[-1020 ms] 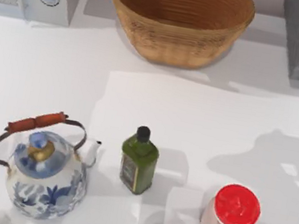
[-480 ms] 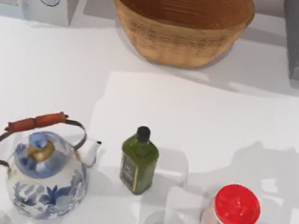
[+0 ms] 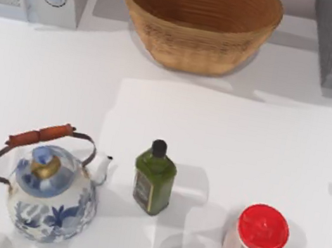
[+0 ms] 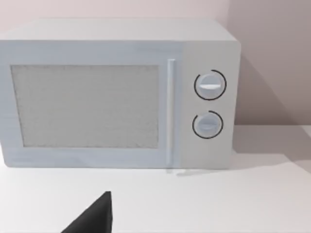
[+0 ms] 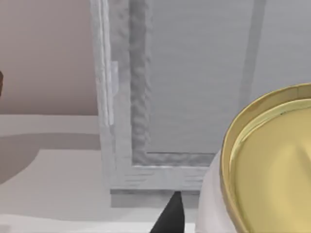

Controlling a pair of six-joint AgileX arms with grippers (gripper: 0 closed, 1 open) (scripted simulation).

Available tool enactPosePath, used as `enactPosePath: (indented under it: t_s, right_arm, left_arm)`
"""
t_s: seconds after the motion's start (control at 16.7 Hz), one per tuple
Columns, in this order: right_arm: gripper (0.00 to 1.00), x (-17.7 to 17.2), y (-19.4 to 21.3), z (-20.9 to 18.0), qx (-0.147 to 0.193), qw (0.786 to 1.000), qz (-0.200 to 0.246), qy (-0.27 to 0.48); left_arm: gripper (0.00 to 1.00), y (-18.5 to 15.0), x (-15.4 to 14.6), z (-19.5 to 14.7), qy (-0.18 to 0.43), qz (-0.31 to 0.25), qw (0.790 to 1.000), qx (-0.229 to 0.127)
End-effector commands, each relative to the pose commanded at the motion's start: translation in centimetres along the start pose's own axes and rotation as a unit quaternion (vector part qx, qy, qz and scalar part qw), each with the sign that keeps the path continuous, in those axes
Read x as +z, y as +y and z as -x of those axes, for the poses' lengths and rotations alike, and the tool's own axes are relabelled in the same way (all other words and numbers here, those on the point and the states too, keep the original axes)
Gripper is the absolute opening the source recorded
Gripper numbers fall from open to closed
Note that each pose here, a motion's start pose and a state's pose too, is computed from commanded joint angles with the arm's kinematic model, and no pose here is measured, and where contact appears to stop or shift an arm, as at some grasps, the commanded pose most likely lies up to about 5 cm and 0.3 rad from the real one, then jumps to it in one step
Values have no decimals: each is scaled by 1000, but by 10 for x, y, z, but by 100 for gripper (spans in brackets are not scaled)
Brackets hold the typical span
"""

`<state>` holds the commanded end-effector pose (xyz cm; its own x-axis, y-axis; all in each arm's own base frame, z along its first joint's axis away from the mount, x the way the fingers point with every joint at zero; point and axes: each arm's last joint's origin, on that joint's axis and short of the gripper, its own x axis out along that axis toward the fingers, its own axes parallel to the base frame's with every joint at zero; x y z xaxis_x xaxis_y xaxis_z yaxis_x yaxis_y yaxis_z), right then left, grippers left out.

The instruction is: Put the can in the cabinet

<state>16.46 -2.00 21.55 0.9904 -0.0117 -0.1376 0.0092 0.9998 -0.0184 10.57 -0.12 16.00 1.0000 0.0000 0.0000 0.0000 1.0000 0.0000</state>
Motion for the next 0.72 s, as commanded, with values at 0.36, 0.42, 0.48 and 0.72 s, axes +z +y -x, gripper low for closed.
enactPosePath:
  t_s: [0.36, 0.42, 0.48, 0.72]
  right_arm:
    - [0, -39, 15, 43, 3, 999, -4, -47]
    - [0, -45, 16, 46, 3, 999, -5, -53]
    - [0, -51, 17, 48, 4, 998, -6, -58]
    - [0, -63, 19, 51, 5, 998, -9, -69]
  left_arm:
    - [100, 0, 0, 0, 0, 0, 1000, 0]
    - [100, 0, 0, 0, 0, 0, 1000, 0]
    - [100, 0, 0, 0, 0, 0, 1000, 0]
    - [100, 0, 0, 0, 0, 0, 1000, 0]
